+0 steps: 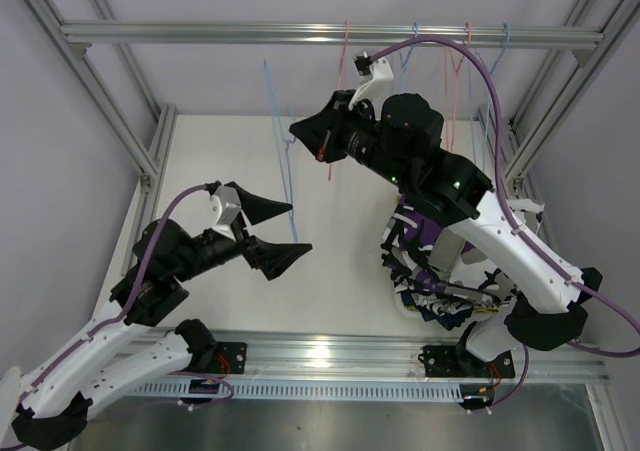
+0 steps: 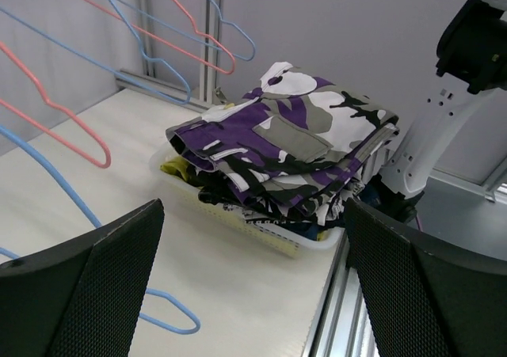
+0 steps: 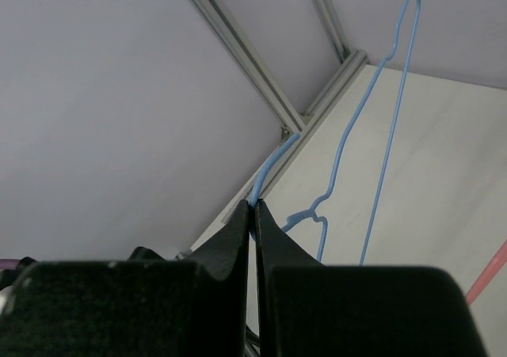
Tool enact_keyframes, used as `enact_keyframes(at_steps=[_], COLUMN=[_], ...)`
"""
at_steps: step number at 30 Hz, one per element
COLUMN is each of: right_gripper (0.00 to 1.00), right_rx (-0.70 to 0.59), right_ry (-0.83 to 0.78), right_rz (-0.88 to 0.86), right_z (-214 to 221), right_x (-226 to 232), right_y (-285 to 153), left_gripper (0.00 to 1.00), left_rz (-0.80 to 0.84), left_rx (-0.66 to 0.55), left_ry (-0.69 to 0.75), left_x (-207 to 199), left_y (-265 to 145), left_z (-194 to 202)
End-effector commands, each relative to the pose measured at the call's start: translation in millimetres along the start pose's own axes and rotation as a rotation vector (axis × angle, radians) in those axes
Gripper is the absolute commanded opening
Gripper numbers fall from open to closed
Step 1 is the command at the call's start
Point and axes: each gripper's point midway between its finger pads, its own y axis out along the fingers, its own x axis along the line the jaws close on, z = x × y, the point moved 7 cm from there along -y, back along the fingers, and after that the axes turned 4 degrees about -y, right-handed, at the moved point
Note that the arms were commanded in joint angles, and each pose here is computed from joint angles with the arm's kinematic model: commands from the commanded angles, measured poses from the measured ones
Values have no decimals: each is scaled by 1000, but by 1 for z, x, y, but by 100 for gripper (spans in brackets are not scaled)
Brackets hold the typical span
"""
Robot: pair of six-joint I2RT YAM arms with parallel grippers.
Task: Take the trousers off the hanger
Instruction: Place the hanger at the clothesline.
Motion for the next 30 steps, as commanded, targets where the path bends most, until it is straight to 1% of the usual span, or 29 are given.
enact_keyframes(at_steps=[1, 7, 11, 16, 20, 27, 30], right_gripper=[0, 0, 0, 0, 0, 0, 0], right_rx=[-57, -74, -91, -85, -76, -64, -52], right_ry=[0, 32, 43, 50, 67, 99, 108], right_rz=[14, -57, -78, -88, -126, -215, -228], right_z=[-8, -25, -35, -35, -32, -29, -23], right_x=[-4, 10, 16, 17, 21, 30, 29], right_y=[-3, -13, -21, -26, -28, -33, -30], left_gripper=[99, 99, 99, 99, 99, 100, 97], left_rz=[23, -127, -215, -299, -299, -245, -207], left_rx=[2, 90, 88, 76, 75, 75, 69], left_ry=[32, 7, 8, 4, -2, -8, -7], left_x=[2, 26, 36, 45, 46, 41, 36], left_y=[5, 20, 21, 19, 20, 22, 23], left_z=[1, 17, 18, 19, 20, 21, 19])
